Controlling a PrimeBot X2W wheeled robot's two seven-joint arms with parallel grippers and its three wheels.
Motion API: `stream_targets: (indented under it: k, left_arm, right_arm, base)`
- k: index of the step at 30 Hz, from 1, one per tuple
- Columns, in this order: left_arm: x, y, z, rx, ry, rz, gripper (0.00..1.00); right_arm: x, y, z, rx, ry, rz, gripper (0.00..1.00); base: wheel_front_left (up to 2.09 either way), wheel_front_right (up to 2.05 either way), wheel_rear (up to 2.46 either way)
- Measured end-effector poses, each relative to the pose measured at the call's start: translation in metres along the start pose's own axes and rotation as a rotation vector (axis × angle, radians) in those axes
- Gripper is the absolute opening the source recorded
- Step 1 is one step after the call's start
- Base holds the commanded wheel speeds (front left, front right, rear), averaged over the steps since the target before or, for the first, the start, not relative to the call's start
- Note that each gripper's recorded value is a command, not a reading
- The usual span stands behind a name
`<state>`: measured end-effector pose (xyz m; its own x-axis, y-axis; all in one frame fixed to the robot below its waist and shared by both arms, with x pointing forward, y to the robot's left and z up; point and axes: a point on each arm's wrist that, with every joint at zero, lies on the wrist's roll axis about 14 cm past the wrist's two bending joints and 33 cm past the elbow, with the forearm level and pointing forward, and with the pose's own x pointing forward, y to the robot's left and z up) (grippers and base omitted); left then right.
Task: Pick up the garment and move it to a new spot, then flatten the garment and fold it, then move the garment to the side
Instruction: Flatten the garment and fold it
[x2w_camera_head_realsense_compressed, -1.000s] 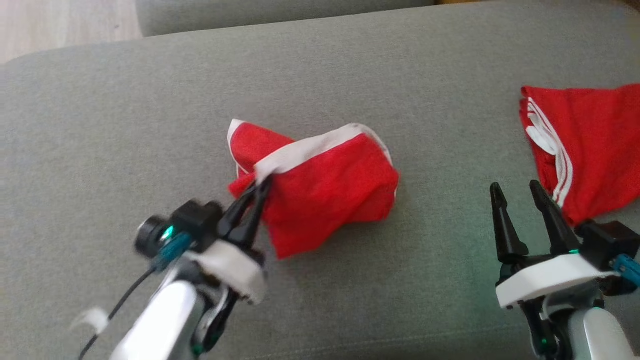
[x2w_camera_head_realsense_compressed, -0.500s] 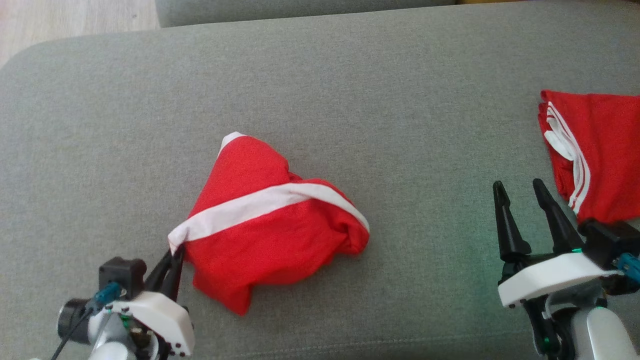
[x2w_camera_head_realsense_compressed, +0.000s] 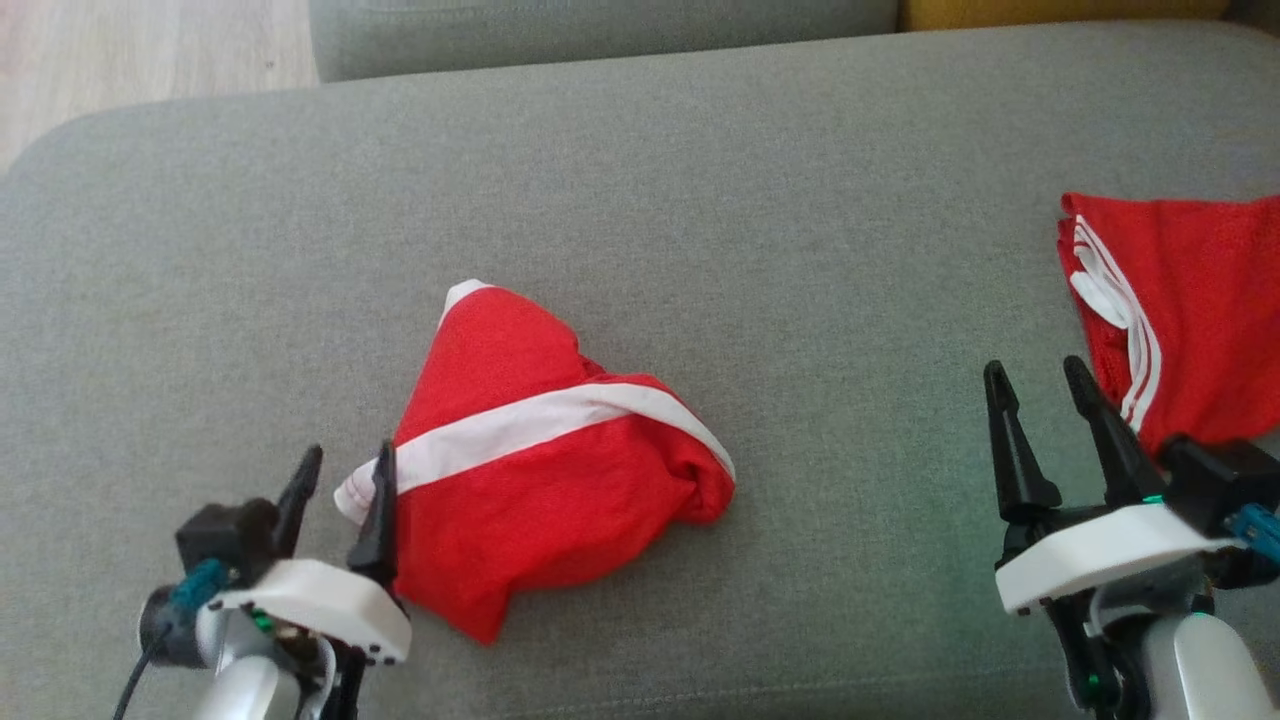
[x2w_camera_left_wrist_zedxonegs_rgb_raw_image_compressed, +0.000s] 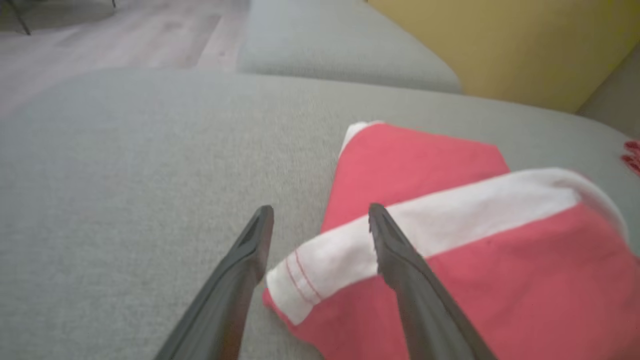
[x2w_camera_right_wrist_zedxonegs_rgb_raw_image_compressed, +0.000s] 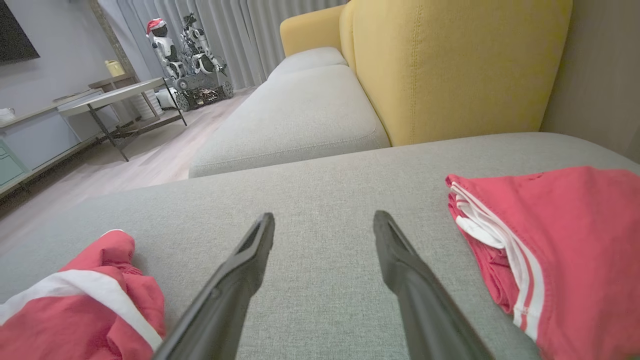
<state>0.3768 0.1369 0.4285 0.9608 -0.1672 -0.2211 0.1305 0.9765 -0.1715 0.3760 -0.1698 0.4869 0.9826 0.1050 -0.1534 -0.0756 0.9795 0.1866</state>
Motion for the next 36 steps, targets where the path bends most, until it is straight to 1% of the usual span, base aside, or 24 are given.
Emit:
stream_targets:
  k: [1, 5, 10, 15, 17, 22, 30, 33, 36]
  left_arm:
    - [0.000, 0.000, 0.000, 0.000, 0.000, 0.000, 1.00]
    - [-0.001, 0.001, 0.027, 0.020, -0.102, 0.030, 1.00]
    - [-0.006, -0.009, 0.062, 0.063, -0.225, 0.018, 1.00]
    - [-0.012, -0.017, 0.087, 0.086, -0.310, 0.008, 1.00]
    - [-0.016, -0.018, 0.091, 0.084, -0.324, 0.008, 1.00]
    - [-0.022, -0.015, 0.080, 0.081, -0.295, 0.023, 1.00]
    - [-0.023, -0.012, 0.078, 0.070, -0.288, 0.033, 1.00]
    - [-0.023, -0.009, 0.077, 0.070, -0.285, 0.041, 1.00]
    - [-0.024, -0.003, 0.076, 0.068, -0.281, 0.058, 1.00]
  right_arm:
    - [0.000, 0.000, 0.000, 0.000, 0.000, 0.000, 1.00]
    - [-0.002, 0.003, 0.007, -0.005, -0.016, 0.010, 1.00]
    - [-0.007, 0.007, 0.013, -0.008, -0.035, 0.019, 1.00]
    - [-0.014, 0.011, 0.009, -0.016, -0.021, 0.027, 1.00]
    - [-0.015, 0.012, 0.010, -0.017, -0.021, 0.032, 1.00]
    - [-0.015, 0.014, 0.011, -0.018, -0.023, 0.037, 1.00]
    - [-0.013, 0.017, 0.008, -0.019, -0.011, 0.047, 1.00]
    - [-0.009, 0.023, -0.004, -0.014, 0.031, 0.067, 1.00]
    - [-0.006, 0.043, -0.031, -0.002, 0.115, 0.128, 1.00]
  base:
    - [0.00, 0.00, 0.00]
    - [0.00, 0.00, 0.00]
    - [0.00, 0.00, 0.00]
    - [0.00, 0.00, 0.00]
    - [0.00, 0.00, 0.00]
    - [0.00, 0.00, 0.00]
    - [0.00, 0.00, 0.00]
    - [0.00, 0.00, 0.00]
    - [0.00, 0.00, 0.00]
